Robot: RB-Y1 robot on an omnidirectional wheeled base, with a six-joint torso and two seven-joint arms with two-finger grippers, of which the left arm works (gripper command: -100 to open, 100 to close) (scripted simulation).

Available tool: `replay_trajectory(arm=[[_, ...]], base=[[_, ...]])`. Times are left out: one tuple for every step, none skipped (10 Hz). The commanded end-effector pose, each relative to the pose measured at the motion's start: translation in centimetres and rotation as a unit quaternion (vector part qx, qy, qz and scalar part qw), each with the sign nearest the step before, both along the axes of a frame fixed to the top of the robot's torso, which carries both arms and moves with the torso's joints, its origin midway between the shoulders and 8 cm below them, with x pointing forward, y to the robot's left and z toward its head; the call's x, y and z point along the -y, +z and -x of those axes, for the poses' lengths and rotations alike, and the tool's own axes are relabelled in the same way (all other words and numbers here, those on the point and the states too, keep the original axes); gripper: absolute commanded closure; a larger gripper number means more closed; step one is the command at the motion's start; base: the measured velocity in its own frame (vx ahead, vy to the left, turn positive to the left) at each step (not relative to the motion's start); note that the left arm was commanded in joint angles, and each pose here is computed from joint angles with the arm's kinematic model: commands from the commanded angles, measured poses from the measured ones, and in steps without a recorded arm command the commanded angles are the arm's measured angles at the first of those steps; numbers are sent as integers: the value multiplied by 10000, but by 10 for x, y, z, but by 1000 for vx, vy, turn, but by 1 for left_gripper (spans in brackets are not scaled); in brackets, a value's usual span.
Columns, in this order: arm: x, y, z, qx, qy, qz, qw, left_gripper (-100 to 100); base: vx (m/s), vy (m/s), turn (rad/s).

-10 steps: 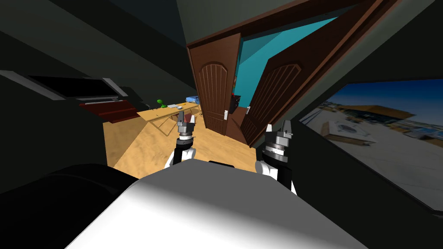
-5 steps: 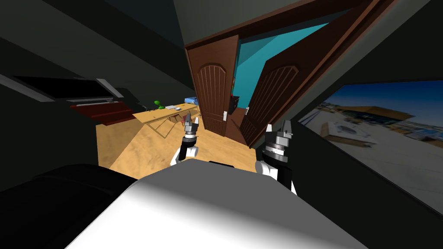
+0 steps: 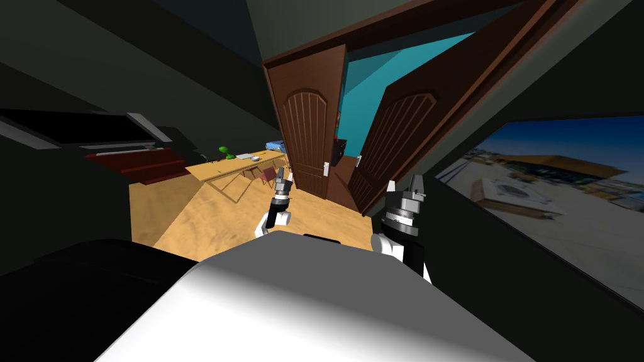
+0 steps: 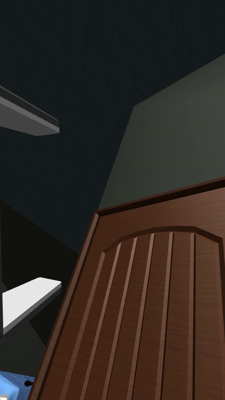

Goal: Push the door open

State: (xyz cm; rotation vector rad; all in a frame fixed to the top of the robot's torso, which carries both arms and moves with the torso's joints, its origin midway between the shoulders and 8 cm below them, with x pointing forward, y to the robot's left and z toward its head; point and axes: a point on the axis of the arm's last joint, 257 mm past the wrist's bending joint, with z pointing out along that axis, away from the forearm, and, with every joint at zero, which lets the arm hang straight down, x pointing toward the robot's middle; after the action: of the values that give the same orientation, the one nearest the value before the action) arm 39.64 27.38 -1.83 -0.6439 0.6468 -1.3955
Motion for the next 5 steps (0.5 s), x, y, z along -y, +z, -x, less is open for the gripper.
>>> replay_trajectory(arm=[[0,-12,-12,-137,-33,18,9999,-100],[2,-17,-21,-195,-66,27,9998,-100],[1,-22,-22,-246,-62,33,9997,-100],[3,-28,-32,-316,-95,43,9994,-100],[2,-32,-33,-361,-92,48,9993,-100]], base=[[50,14,-39],[80,16,-57],[59,14,-17],[52,7,-39],[40,9,-16]])
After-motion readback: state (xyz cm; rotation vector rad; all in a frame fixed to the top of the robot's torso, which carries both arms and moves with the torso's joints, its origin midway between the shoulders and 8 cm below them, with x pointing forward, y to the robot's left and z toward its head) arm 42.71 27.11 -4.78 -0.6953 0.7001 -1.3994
